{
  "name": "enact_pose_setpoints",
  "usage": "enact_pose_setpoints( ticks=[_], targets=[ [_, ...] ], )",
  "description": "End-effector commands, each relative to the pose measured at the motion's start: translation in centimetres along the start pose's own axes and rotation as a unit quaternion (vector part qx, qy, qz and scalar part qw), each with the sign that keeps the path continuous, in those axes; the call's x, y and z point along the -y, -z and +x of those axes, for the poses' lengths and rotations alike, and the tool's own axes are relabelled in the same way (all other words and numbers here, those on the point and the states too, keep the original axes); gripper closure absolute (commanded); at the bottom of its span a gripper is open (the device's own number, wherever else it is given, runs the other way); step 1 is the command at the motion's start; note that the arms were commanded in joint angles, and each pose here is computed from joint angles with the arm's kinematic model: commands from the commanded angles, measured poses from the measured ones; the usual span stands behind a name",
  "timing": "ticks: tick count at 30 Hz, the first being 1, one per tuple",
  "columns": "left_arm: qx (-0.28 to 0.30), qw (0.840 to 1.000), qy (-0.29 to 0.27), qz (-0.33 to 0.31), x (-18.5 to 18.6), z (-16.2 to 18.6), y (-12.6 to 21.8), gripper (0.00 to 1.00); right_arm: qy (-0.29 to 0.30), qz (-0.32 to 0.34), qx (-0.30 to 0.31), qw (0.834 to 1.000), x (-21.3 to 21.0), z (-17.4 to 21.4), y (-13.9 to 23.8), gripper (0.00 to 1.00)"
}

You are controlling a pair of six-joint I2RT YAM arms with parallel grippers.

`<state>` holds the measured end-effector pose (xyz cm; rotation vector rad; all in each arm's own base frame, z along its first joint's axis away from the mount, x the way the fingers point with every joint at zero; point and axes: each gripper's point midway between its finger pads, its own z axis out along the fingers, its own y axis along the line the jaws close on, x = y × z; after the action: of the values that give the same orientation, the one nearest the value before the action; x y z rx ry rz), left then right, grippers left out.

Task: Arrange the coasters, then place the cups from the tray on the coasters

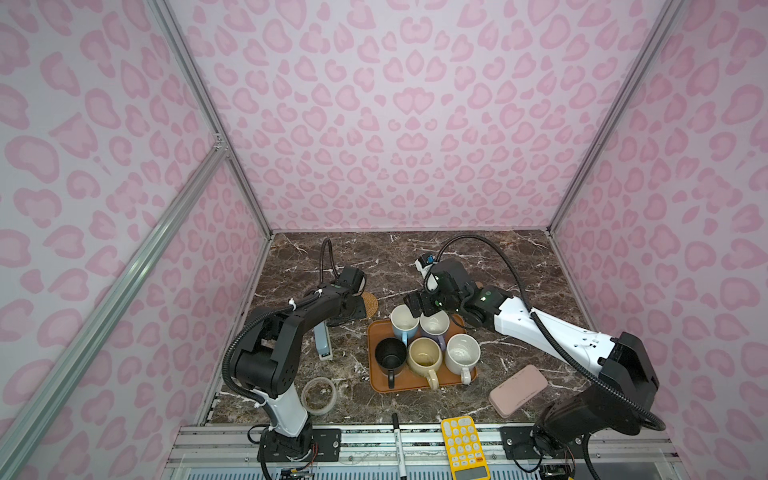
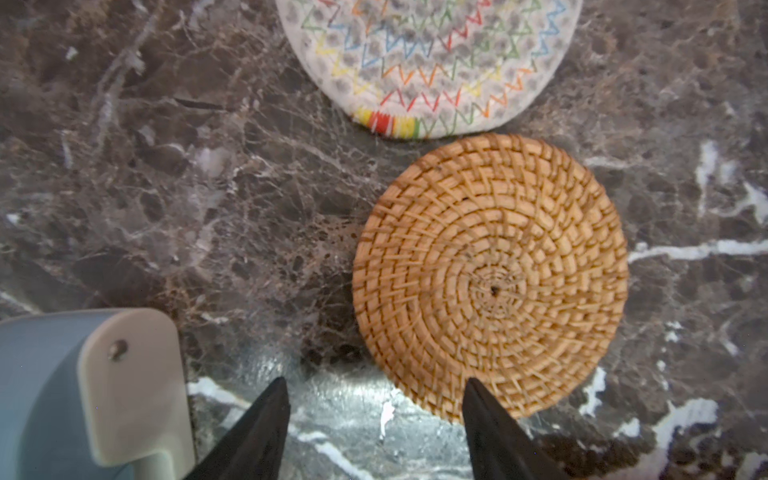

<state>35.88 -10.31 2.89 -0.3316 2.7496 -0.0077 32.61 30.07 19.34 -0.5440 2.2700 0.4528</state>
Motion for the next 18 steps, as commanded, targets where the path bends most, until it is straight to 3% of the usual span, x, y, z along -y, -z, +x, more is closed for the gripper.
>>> enact_pose_setpoints(
  ticks=[1, 18],
  targets=[
    [0.010, 1.000, -0.002, -0.001, 0.6, -0.7, -0.4, 0.33, 0.002, 0.009, -0.001, 1.000, 0.3, 0.2, 0.0, 0.01],
    [0.000, 1.000, -0.031, 0.002, 4.7, -1.1, -1.7, 0.41, 0.003, 0.015, -0.005, 1.000, 0.6, 0.6, -0.5, 0.01]
  ],
)
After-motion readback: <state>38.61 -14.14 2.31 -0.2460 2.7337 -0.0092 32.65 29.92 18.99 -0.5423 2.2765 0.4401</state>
